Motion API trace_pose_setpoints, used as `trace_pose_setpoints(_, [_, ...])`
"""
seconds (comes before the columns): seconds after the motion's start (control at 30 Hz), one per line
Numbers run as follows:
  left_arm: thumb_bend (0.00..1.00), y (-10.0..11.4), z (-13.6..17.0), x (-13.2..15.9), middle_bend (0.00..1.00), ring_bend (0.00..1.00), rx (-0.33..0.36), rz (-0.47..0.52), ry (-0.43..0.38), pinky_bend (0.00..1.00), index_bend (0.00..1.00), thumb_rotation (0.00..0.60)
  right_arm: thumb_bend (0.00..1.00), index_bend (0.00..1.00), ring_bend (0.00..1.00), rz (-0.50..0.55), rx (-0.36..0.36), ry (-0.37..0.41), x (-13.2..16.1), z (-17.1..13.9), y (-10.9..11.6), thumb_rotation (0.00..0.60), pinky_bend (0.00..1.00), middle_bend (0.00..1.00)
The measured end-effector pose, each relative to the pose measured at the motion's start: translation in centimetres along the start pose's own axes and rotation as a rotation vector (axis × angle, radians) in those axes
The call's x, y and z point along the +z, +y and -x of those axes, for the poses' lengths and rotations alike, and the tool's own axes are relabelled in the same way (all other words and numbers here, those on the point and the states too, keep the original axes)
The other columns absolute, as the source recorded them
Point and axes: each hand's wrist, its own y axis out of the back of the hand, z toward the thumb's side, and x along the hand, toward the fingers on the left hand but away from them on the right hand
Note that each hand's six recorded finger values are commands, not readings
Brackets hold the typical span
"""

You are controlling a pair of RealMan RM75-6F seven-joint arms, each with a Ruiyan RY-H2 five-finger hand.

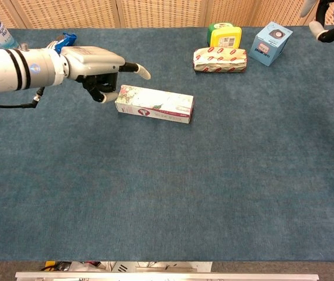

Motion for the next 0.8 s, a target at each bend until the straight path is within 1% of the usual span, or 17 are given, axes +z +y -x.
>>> trace_pose_setpoints(0.3, [0.90, -0.3, -2.7, 1.5, 0.94, 1.00, -0.049, -0.020, -0.001, 0.97, 0.09, 0.600, 0.41, 0.44, 0.72, 0.009, 0.002, -0.016, -0.6, 0.1, -0.1, 0.600, 0.85, 0.64])
trace_pose_setpoints(0.6, [0.90, -1.1, -4.0, 2.3, 0.94, 1.00, -0.090, -0.046, 0.007, 0.97, 0.09, 0.600, 0.41, 0.44, 0.72, 0.019, 0.004, -0.023, -0.9, 0.0, -0.1, 0.600, 0.85, 0.64])
trace_pose_setpoints(0.8, [0.90, -1.4, -4.6, 2.8, 0.94, 1.00, -0.099, -0.049, 0.018, 0.97, 0.09, 0.600, 0.41, 0.44, 0.73, 0.022, 0.002, -0.033, -1.3, -0.1, 0.0, 0.600, 0.85, 0.64])
